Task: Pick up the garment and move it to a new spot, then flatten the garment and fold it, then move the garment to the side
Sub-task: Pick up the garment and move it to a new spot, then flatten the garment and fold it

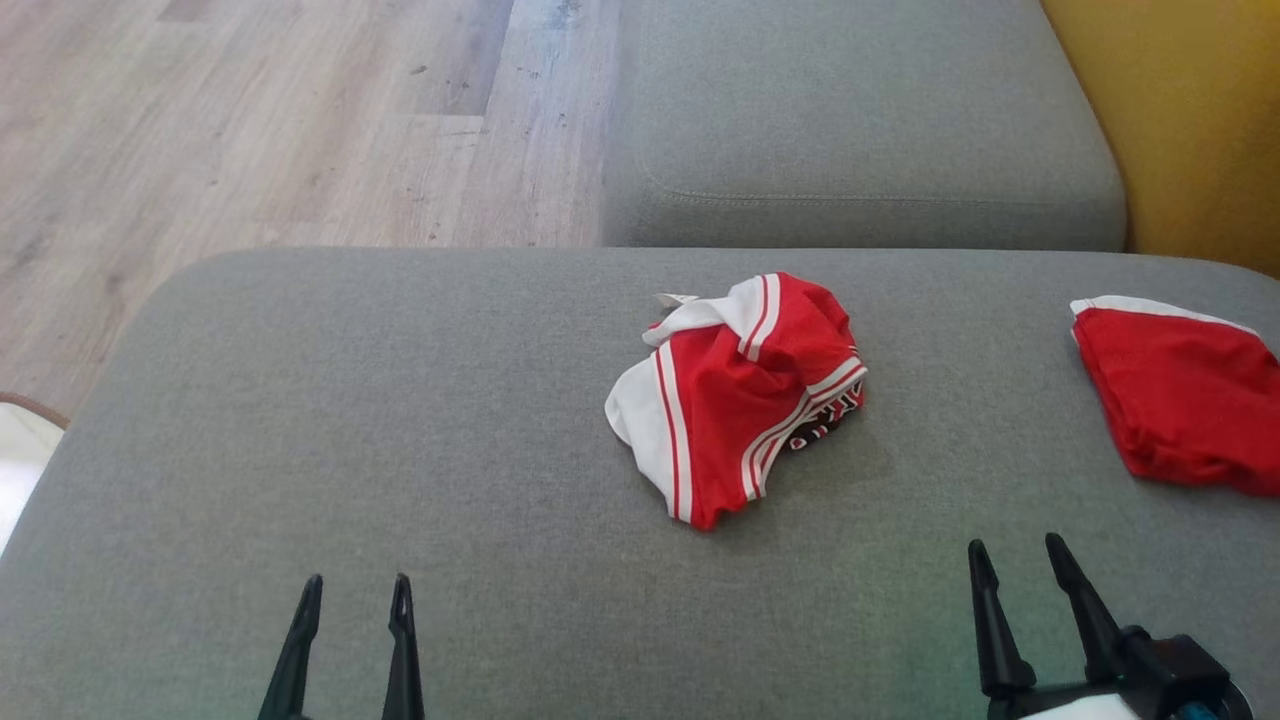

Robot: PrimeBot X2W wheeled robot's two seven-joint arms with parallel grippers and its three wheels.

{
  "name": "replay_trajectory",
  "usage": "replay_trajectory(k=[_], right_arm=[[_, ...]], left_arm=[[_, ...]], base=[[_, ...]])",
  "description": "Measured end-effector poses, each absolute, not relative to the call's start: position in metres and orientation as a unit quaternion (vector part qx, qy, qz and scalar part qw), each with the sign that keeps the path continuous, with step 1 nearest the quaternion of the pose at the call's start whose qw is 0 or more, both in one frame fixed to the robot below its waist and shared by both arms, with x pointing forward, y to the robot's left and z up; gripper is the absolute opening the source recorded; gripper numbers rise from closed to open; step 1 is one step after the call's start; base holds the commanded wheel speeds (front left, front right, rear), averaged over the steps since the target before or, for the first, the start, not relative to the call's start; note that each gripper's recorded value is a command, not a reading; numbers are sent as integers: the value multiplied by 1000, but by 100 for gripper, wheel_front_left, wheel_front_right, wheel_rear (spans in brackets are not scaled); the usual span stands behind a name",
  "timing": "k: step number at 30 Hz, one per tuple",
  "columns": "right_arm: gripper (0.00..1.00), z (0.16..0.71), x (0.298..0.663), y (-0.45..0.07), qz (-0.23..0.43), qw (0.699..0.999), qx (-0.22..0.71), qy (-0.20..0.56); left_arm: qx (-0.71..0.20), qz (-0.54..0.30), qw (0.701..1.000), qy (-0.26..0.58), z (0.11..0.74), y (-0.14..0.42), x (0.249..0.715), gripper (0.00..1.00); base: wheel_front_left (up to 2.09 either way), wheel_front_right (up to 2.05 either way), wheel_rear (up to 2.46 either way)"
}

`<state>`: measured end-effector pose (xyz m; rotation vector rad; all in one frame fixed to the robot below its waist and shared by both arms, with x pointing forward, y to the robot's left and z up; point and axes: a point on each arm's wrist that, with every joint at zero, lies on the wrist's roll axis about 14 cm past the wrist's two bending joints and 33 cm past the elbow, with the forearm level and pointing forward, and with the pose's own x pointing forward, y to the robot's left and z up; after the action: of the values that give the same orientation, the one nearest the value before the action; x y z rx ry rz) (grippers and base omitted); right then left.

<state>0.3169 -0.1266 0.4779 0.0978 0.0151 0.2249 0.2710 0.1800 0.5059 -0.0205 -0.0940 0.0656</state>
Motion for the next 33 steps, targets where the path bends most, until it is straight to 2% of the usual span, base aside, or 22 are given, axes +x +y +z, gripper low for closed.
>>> replay_trajectory(k=[25, 33], right_arm=[[100, 470, 313, -132, 100, 993, 57, 20], [100, 465, 315, -131, 95, 992, 80, 30]], left_arm=[[-9, 12, 1000, -10, 485, 171, 279, 100], [-13, -46, 998, 37, 459, 142, 293, 100]], base=[[0, 0, 0], [0, 0, 0]])
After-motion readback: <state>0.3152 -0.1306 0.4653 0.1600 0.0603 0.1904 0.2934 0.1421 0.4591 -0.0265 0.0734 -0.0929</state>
